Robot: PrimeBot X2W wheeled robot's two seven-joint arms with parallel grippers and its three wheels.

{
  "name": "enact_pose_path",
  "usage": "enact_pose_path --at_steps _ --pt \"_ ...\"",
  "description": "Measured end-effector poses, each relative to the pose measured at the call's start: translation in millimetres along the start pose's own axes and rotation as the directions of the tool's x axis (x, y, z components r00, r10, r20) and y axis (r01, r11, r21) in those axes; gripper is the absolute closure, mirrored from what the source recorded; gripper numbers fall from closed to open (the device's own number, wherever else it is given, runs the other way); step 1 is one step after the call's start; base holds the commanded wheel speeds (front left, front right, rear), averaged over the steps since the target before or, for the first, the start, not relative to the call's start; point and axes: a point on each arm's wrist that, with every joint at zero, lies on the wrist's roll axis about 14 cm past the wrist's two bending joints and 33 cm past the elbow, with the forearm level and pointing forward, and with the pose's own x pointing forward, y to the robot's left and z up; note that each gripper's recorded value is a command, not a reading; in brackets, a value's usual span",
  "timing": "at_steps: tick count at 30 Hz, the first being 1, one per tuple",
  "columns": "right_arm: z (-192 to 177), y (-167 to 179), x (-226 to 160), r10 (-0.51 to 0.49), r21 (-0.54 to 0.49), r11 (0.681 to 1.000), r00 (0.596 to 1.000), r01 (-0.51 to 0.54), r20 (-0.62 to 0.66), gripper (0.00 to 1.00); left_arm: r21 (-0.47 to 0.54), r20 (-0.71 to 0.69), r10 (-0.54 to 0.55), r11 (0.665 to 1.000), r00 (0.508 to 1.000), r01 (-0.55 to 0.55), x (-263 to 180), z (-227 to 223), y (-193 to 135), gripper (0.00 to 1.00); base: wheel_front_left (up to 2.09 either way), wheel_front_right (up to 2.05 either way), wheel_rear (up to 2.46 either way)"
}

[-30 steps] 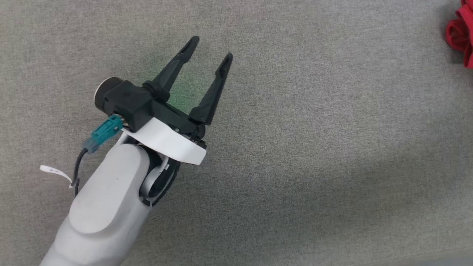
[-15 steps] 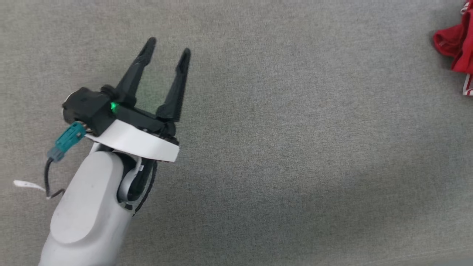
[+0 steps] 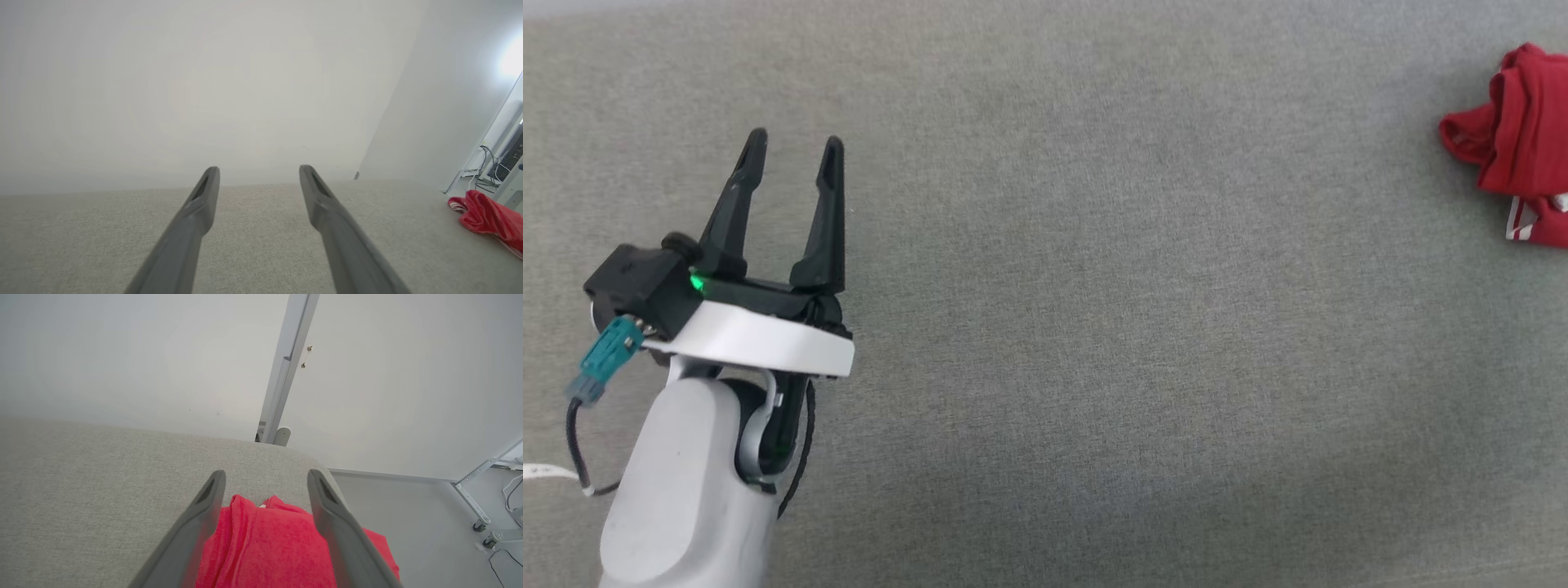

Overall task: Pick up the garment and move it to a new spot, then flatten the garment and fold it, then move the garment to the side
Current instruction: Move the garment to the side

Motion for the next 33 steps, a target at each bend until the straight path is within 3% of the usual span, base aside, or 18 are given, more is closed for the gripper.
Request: enact_pose_path --at_steps 11,20,33 --pt "31.2 39.7 -21.9 0.093 0.070 0.992 0.982 -0.106 0.161 0.00 0.063 0.033 0.114 0.991 0.993 -0.116 -37.5 26.5 27.7 0.00 0.00 0.00 0.00" --pt "29.1 80.6 -61.5 0.150 0.107 0.977 0.955 -0.182 0.257 0.00 0.070 0.021 0.203 0.977 0.979 -0.204 -80.0 31.4 41.5 0.00 0.00 0.00 0.00" --pt "17.6 91.0 -125.0 0.095 0.187 0.969 0.942 -0.162 0.322 0.00 0.082 0.026 0.322 0.943 0.946 -0.323 -142.2 41.5 59.9 0.00 0.00 0.00 0.00"
